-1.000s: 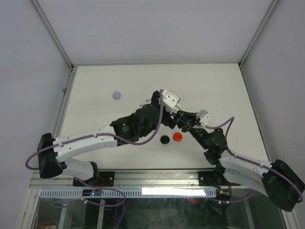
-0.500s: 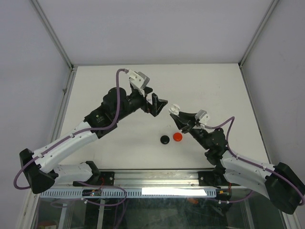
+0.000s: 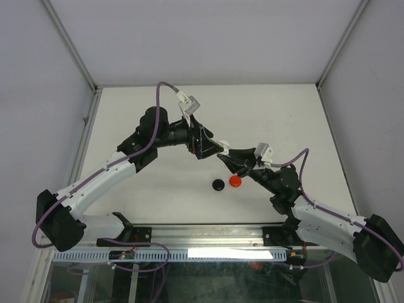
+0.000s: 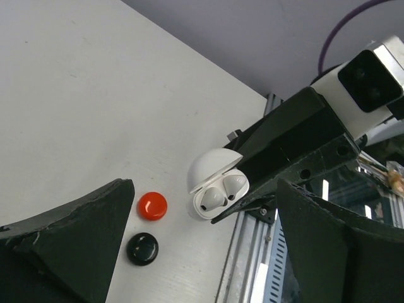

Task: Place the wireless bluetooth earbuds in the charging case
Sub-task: Close the charging case, then place the charging case at the center of the board.

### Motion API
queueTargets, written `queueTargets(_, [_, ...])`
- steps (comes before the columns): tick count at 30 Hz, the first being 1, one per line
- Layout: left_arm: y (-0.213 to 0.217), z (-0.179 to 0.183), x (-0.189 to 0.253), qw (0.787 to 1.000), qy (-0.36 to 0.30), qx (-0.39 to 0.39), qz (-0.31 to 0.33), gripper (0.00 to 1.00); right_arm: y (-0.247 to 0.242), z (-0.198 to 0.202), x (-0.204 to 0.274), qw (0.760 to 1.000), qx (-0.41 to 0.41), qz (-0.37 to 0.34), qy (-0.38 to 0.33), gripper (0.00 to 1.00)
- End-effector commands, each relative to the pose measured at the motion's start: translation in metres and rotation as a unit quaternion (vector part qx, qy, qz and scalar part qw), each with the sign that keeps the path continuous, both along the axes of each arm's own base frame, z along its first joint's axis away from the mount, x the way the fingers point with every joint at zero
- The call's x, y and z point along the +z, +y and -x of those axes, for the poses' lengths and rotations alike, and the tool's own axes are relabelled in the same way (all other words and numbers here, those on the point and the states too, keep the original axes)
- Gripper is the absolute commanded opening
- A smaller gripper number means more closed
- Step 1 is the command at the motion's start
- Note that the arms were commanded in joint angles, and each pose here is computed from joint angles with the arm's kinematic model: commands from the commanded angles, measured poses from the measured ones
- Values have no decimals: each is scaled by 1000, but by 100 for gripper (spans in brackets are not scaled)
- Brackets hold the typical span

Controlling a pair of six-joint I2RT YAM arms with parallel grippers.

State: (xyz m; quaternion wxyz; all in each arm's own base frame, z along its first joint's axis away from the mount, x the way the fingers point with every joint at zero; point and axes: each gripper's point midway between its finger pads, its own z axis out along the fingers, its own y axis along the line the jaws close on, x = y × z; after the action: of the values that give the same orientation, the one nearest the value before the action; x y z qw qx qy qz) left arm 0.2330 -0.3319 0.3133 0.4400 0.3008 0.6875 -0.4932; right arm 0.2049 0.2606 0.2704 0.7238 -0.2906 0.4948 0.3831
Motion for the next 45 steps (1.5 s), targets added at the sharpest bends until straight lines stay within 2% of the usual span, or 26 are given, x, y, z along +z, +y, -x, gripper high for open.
queueTargets(1, [-10,22,14,996,12,-77,38,99,9,11,33,998,43,-29,-22,0])
queueTargets(7, [-16,36,7,990,34,-133,41,94,12,11,35,998,49,-35,-18,0])
queueTargets(15, [-14,57,21,979,13,-191,67,88,16,8,21,998,51,-23,7,0])
queueTargets(22, [-9,70,30,973,-9,-216,82,88,15,5,9,998,46,-9,29,0])
queueTargets(26, [-9,64,27,977,-9,-201,76,87,12,0,-2,998,32,4,54,0])
queueTargets(29, [-6,45,18,989,-6,-142,53,90,5,-11,-16,995,-1,20,93,0])
queueTargets(32, [4,7,5,999,-6,-26,19,92,-4,-25,-36,986,-45,34,155,0])
queueTargets(35, [22,-25,-11,997,0,73,-22,93,-23,-44,-57,968,-103,47,223,0])
queueTargets(39, [54,-58,-35,977,11,196,-80,95,-53,-59,-85,933,-175,64,308,0])
queueTargets(45, [117,-92,-64,918,25,361,-160,99,-92,-69,-125,874,-246,67,413,0])
